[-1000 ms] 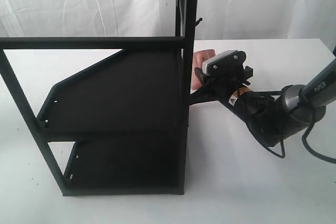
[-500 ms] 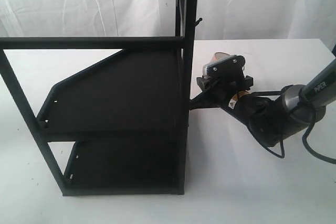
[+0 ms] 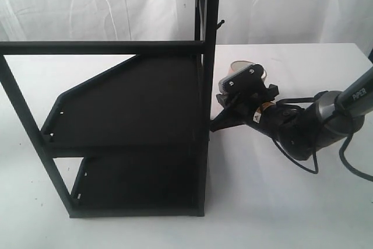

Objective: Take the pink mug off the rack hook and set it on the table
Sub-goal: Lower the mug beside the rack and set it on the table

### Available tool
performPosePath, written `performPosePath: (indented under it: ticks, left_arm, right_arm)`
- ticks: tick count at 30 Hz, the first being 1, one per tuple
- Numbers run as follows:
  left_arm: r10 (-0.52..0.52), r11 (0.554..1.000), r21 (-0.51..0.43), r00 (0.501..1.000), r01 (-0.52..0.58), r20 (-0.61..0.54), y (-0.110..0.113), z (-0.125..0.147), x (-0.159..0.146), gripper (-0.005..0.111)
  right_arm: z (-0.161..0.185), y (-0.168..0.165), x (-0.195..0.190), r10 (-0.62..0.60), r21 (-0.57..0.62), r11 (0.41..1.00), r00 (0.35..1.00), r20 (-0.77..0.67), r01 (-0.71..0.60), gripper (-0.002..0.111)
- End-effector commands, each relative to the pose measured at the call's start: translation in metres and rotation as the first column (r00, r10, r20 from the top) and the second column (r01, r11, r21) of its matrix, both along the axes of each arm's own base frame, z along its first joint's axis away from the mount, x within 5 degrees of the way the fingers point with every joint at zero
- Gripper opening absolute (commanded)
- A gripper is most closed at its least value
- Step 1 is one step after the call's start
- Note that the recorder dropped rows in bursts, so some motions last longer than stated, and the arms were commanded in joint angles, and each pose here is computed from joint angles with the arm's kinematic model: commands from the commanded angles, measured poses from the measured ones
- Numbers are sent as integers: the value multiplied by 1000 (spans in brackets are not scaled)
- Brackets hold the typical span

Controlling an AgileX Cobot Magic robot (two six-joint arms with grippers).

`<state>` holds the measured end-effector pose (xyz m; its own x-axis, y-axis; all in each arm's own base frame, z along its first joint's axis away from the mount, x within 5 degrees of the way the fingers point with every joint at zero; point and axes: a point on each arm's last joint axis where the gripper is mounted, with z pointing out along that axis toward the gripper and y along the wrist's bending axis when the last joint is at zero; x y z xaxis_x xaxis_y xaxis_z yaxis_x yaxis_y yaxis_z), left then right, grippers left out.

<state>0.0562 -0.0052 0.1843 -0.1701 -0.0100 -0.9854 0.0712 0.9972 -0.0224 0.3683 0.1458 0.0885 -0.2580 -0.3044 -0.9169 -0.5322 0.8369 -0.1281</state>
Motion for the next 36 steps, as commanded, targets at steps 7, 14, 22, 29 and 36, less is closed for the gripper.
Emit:
performPosePath:
  ticks: [7,14,22,29,36]
  left_arm:
    - [4,1000,0,1000,-4,5,0,-1,0,0]
    - [4,1000,0,1000,-4,5,0,-1,0,0]
    - [4,1000,0,1000,-4,5,0,-1,0,0]
    - [4,1000,0,1000,-4,5,0,-1,0,0]
    - [4,1000,0,1000,-4,5,0,-1,0,0]
  right_arm:
    - [-6,-7,-8,-2,-155,988,991,-133,-19,0]
    - [-8,-4,-12,94,-213,969,987,-133,-121,0]
    - [-11,-4,-14,107,-231,962,982,-158,-142,0]
    - [-10,-3,-14,107,-223,965,982,-153,-140,25]
    - [-10,-3,-14,93,-202,971,982,-163,-126,26]
